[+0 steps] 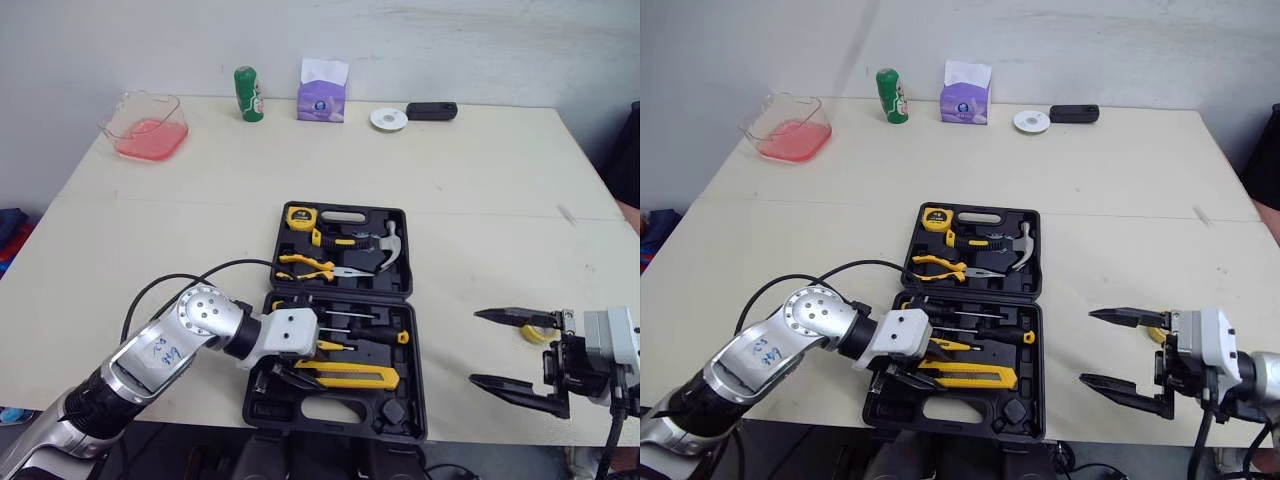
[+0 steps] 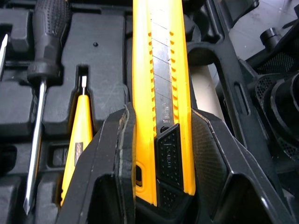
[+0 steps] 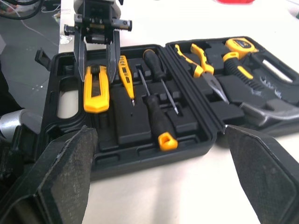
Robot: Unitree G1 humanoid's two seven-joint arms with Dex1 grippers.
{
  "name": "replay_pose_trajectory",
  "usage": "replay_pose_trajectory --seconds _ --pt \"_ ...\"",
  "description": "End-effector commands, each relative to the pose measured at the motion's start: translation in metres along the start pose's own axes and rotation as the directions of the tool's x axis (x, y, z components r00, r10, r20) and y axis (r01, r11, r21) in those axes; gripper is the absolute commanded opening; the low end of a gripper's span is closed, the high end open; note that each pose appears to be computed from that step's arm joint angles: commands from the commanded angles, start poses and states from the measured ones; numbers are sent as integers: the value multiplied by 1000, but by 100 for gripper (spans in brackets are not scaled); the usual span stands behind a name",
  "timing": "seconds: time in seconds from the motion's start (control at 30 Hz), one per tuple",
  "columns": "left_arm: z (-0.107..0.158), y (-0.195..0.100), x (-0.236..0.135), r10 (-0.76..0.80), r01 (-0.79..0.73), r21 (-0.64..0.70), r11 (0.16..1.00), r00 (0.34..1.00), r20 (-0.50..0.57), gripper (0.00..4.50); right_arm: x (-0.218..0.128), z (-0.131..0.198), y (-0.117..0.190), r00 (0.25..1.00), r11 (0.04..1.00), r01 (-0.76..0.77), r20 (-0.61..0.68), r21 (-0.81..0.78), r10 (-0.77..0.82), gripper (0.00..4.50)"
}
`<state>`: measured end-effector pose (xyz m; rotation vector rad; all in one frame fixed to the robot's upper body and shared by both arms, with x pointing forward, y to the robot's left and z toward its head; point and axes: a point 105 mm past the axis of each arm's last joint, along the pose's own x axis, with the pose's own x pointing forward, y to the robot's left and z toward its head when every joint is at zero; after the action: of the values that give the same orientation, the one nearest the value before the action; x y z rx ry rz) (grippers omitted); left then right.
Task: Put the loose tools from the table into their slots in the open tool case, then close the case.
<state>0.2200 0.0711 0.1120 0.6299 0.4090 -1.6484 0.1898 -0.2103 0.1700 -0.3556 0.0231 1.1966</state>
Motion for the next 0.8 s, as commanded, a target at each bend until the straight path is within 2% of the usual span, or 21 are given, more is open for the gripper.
replay_pose_trajectory --seconds 0.03,0.47,0.8 --pt "-1 -2 -2 -9 10 21 1000 1000 -18 127 1 9 1 1000 1000 -3 12 -23 4 450" --pt "-22 -2 0 55 -51 30 998 988 -143 127 15 19 -10 1000 999 4 29 -41 -3 450" --pt "-22 -7 -5 69 -69 5 998 978 -196 127 19 20 -10 999 999 12 36 -32 -11 450"
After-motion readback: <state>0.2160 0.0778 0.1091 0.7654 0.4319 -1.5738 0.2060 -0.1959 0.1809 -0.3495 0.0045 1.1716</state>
